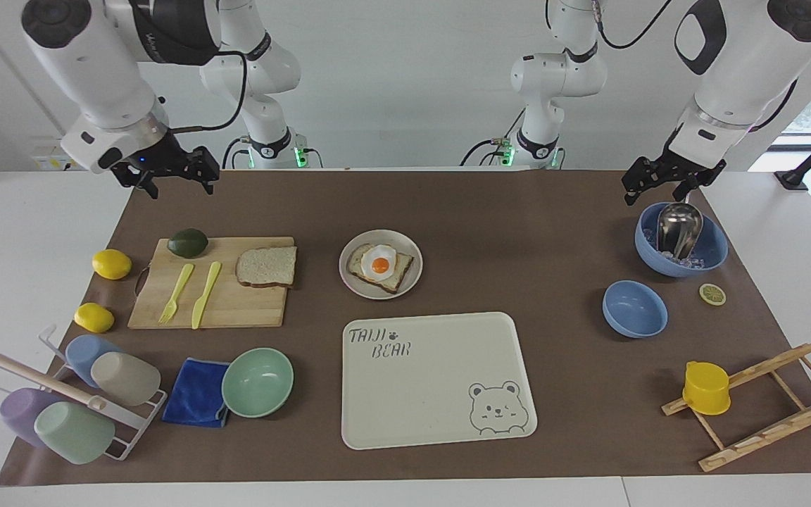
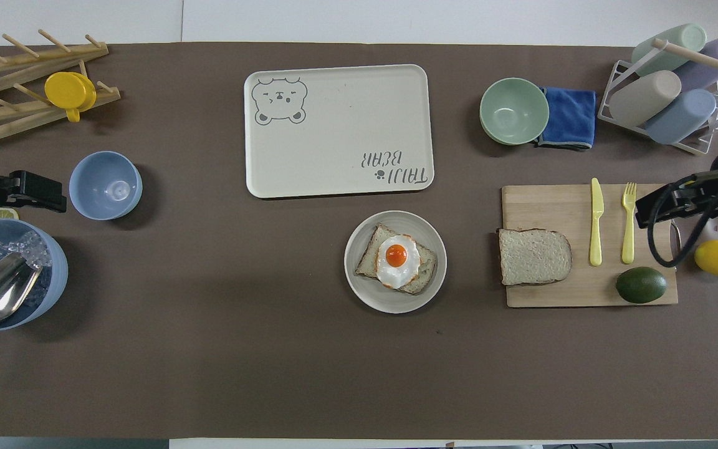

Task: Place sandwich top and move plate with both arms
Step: 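Reach the right gripper toward the bread slice on the cutting board, then grasp the bread slice with the right gripper and lift it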

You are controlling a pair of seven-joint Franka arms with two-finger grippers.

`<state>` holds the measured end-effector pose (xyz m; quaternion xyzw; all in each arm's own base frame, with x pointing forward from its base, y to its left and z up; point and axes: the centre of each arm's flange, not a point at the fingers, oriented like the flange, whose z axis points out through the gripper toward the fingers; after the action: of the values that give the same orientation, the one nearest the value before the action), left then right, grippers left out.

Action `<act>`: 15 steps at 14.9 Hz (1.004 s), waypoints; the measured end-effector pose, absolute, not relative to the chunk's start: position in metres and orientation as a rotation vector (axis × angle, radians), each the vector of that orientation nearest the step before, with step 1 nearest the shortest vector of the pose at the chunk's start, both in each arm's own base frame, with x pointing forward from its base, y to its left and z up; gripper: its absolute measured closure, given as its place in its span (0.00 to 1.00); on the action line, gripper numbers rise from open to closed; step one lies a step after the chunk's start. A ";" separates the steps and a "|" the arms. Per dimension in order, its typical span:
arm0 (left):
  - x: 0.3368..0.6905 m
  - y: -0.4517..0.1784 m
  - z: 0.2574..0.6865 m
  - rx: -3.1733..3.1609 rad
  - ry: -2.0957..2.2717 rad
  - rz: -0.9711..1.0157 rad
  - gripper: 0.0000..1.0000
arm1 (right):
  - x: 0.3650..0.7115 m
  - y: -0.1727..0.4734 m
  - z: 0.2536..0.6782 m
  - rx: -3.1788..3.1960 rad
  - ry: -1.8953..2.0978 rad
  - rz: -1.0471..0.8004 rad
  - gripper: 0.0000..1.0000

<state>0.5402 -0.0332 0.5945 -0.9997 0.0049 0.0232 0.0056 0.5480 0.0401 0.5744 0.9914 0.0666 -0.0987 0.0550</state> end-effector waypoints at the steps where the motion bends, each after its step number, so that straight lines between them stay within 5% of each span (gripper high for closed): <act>1: 0.540 -0.033 0.595 -3.129 0.015 0.073 0.00 | 0.550 0.064 0.562 2.985 0.192 -0.315 0.00; 9: 0.540 -0.033 0.595 -3.129 0.015 0.073 0.00 | 0.554 0.141 0.397 2.930 0.052 -0.230 0.00; 15: 0.540 -0.033 0.595 -3.129 0.015 0.073 0.00 | 0.518 0.184 0.334 2.823 0.074 -0.178 0.00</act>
<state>0.5402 -0.0332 0.5945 -0.9997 0.0049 0.0232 0.0056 0.5177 0.1844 0.3339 0.9856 0.0258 -0.0620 0.1552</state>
